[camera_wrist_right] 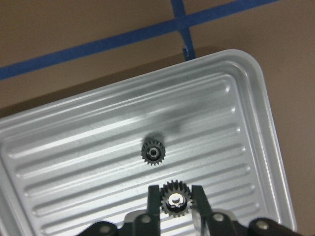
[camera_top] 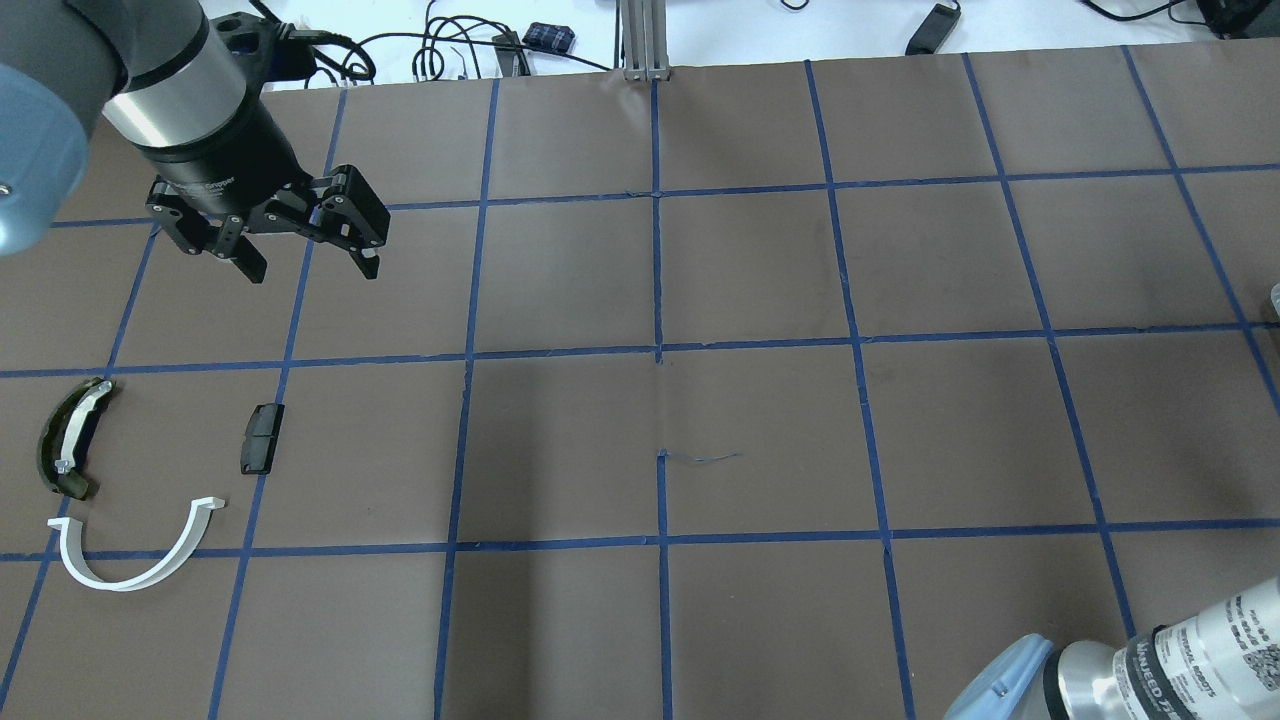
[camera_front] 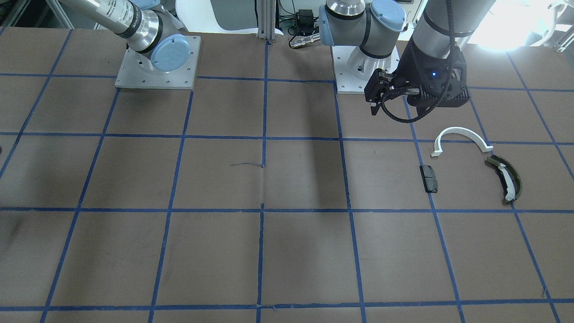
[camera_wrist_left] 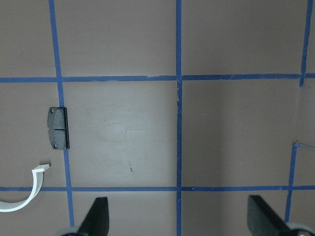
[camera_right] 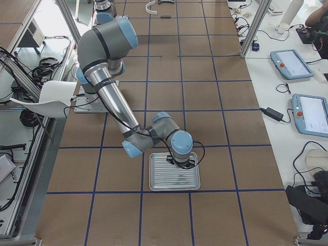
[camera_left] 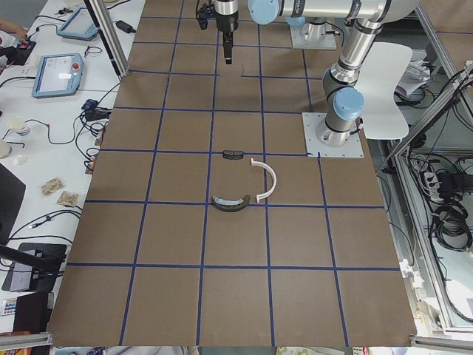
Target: Place bearing gear from tray to pile
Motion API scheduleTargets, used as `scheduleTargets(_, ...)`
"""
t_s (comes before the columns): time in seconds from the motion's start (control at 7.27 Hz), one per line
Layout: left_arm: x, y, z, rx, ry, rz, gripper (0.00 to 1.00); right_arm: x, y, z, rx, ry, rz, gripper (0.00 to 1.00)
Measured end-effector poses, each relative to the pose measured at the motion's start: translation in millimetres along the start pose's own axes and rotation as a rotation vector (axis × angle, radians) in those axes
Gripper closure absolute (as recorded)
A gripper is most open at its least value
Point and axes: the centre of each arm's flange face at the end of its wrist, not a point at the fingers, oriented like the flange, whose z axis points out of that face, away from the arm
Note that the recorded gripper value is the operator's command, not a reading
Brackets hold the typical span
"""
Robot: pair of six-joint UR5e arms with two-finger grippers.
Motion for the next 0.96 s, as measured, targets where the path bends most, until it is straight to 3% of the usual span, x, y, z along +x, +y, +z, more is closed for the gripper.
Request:
scheduleTargets(0.41,-0.3,0.0,0.4,-0.001,0.0,0.002,0.0,9.0,-96.4,-71.7,-0.006,-0.022,0.152,0.95)
scheduleTargets(0.96,0.1,0.0,0.0,0.0,0.0,0.0,0.0,30.2,-289.6,-87.3,-0.036,-0.043,0.302,0.95)
